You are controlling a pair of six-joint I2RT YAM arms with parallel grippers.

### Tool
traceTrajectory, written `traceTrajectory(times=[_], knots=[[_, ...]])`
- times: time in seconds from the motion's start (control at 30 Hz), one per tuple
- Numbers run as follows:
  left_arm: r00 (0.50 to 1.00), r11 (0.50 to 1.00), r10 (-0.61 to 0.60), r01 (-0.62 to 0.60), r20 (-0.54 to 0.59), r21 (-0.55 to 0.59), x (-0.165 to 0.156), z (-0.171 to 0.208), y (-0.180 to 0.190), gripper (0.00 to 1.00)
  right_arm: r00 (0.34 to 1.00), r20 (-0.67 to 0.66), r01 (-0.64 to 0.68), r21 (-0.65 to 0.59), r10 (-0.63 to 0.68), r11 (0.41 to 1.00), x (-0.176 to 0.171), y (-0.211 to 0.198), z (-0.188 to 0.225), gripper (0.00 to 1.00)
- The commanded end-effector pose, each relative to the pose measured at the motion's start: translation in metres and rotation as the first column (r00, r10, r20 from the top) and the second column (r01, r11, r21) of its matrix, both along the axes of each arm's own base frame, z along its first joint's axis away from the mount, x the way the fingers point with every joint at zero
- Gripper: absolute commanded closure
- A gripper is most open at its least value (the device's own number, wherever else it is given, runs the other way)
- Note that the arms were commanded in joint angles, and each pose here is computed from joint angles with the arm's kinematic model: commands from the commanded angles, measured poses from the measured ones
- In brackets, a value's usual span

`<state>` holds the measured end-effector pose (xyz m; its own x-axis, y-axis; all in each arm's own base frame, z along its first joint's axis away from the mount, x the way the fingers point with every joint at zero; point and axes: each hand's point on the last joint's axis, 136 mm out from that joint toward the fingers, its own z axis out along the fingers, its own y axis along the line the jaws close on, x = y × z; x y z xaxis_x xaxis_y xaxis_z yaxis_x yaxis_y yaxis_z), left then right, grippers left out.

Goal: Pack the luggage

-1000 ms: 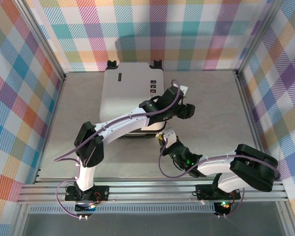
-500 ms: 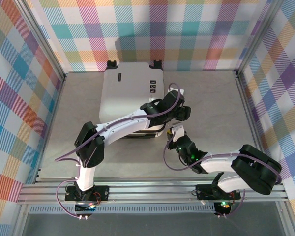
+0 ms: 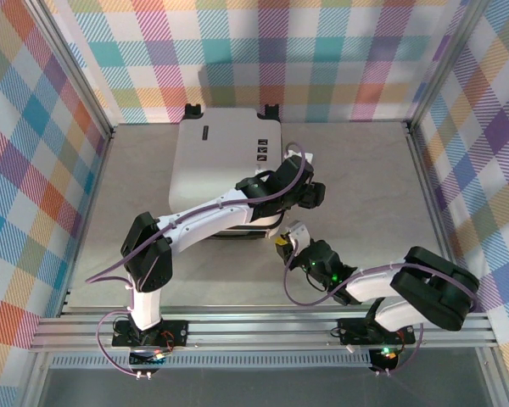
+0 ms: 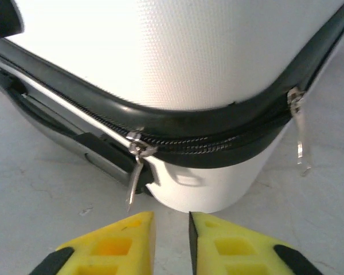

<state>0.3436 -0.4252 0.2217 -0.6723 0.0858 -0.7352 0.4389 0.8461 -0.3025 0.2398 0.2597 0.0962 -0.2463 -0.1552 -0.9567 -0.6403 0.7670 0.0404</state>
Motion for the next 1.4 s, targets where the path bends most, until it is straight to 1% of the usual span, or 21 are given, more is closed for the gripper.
traceTrajectory(times=[0.0, 0.43, 0.53, 0.6, 0.67, 0.7, 0.77, 0.9, 1.17, 1.37], knots=[[1.0, 1.0, 0.005, -0.005, 0.012, -0.005, 0.0, 0.013, 0.007, 0.36, 0.998, 0.026, -0.051, 0.045, 0.05, 0.998, -0.001, 0.016, 0.012, 0.72], [1.0, 1.0, 0.006, -0.006, 0.006, -0.022, 0.0, 0.013, 0.005, 0.36, 0.998, 0.021, -0.06, 0.044, 0.059, 0.997, 0.016, 0.043, 0.008, 0.65], [1.0, 1.0, 0.004, -0.004, 0.004, -0.025, -0.001, 0.013, 0.004, 0.36, 0.999, 0.015, -0.049, 0.033, 0.048, 0.998, 0.022, 0.047, 0.004, 0.65], [1.0, 1.0, 0.004, -0.004, 0.003, -0.023, -0.001, 0.012, 0.004, 0.36, 0.999, 0.021, -0.043, 0.038, 0.042, 0.998, 0.023, 0.047, 0.003, 0.7], [1.0, 1.0, 0.002, -0.002, 0.001, -0.024, -0.001, 0.012, 0.004, 0.36, 0.999, 0.024, -0.027, 0.037, 0.026, 0.999, 0.026, 0.045, 0.004, 0.83], [1.0, 1.0, 0.003, -0.003, 0.001, -0.022, -0.001, 0.012, 0.004, 0.36, 1.0, 0.022, -0.022, 0.037, 0.021, 0.999, 0.027, 0.044, 0.004, 0.86], [1.0, 1.0, 0.002, -0.002, 0.001, -0.024, -0.001, 0.012, 0.005, 0.36, 1.0, 0.019, -0.001, 0.035, 0.0, 0.999, 0.03, 0.04, 0.004, 0.92], [1.0, 1.0, 0.004, -0.004, 0.003, -0.023, -0.001, 0.013, 0.005, 0.36, 1.0, 0.017, 0.02, 0.033, -0.02, 0.999, 0.032, 0.033, 0.004, 1.0], [1.0, 1.0, 0.021, -0.021, 0.005, 0.003, 0.0, 0.007, 0.013, 0.36, 0.987, -0.014, 0.159, 0.017, -0.158, 0.987, 0.046, 0.0, -0.001, 1.0], [0.999, 0.999, 0.038, -0.038, -0.012, 0.0, 0.002, 0.0, 0.022, 0.36, 0.977, -0.015, 0.214, 0.011, -0.213, 0.977, 0.052, -0.016, 0.003, 1.0]])
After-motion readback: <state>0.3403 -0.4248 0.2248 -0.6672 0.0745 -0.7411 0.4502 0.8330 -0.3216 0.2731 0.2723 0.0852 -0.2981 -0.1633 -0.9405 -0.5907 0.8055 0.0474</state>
